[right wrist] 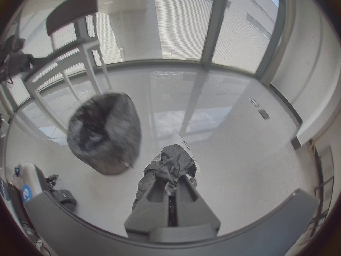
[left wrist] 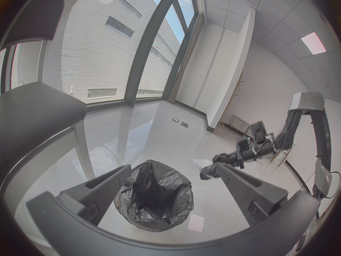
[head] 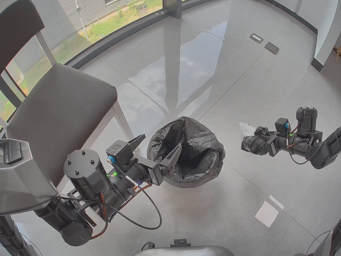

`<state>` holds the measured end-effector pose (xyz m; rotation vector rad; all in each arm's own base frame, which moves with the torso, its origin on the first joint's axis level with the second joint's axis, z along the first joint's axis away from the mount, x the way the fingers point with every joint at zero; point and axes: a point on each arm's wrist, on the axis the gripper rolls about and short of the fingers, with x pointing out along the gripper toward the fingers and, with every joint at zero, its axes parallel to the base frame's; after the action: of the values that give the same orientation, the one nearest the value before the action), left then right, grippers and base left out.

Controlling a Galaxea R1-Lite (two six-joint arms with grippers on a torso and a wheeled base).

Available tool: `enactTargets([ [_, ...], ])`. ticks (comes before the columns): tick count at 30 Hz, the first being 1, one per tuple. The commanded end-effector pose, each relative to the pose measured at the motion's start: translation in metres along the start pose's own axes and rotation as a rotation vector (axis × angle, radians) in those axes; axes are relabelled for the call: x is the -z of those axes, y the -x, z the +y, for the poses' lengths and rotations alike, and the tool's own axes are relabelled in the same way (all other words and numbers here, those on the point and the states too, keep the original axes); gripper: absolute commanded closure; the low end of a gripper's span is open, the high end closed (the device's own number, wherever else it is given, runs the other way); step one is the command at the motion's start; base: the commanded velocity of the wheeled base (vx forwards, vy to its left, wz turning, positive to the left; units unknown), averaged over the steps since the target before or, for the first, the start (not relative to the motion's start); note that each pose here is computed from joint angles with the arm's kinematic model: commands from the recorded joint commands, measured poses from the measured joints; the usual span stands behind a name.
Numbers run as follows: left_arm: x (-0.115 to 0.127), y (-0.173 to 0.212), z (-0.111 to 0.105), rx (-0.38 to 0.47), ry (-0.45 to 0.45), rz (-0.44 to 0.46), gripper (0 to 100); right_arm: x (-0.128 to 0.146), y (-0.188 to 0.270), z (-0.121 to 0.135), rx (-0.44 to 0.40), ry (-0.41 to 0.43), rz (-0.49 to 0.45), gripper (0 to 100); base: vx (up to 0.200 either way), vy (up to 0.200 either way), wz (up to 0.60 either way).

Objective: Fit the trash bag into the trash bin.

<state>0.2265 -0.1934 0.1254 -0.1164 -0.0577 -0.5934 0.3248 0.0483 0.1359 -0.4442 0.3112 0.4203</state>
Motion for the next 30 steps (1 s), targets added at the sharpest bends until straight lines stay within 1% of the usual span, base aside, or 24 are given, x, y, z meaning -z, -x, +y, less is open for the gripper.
enactTargets([
  [1,-0.004,0.001,0.0,0.002,0.0,-0.022,0,-0.078,0.048,0.028,-0.064,0.091,-0.221,100,0.0,0.0,0.0],
  [7,-0.004,0.002,0.0,-0.001,0.001,-0.023,0,-0.099,0.046,0.051,-0.137,0.121,-0.282,100,0.0,0.0,0.0],
  [10,-0.007,0.002,0.0,-0.001,0.002,-0.031,0,-0.1,0.039,0.061,-0.166,0.128,-0.284,100,0.0,0.0,0.0],
  [12,-0.007,0.002,0.0,0.0,0.002,-0.034,0,-0.101,0.032,0.072,-0.201,0.136,-0.282,100,0.0,0.0,0.0],
  [13,-0.007,0.002,0.0,0.0,0.002,-0.034,0,-0.101,0.032,0.072,-0.201,0.136,-0.282,100,0.0,0.0,0.0],
  [14,-0.007,0.002,0.0,-0.001,0.0,-0.033,0,-0.099,0.024,0.084,-0.239,0.145,-0.273,100,0.0,0.0,0.0],
  [15,-0.007,0.002,0.0,0.0,0.0,-0.034,0,-0.098,0.023,0.086,-0.243,0.146,-0.27,100,0.0,0.0,0.0],
  [17,-0.007,0.002,0.0,-0.003,0.001,-0.036,0,-0.094,0.01,0.098,-0.276,0.162,-0.255,100,0.0,0.0,0.0],
  [22,-0.009,0.002,0.0,-0.003,0.001,-0.04,0,-0.083,-0.02,0.114,-0.305,0.199,-0.23,100,0.0,0.0,0.0],
  [26,-0.01,0.002,0.0,-0.003,0.0,-0.046,0,-0.079,-0.031,0.122,-0.323,0.203,-0.218,100,0.0,0.0,0.0],
  [28,-0.011,0.002,-0.001,-0.001,0.002,-0.048,0,-0.071,-0.043,0.131,-0.345,0.206,-0.192,100,0.0,0.0,0.0],
  [30,-0.01,0.003,0.0,-0.001,0.002,-0.045,0,-0.067,-0.049,0.135,-0.355,0.209,-0.182,100,0.0,0.0,0.0],
])
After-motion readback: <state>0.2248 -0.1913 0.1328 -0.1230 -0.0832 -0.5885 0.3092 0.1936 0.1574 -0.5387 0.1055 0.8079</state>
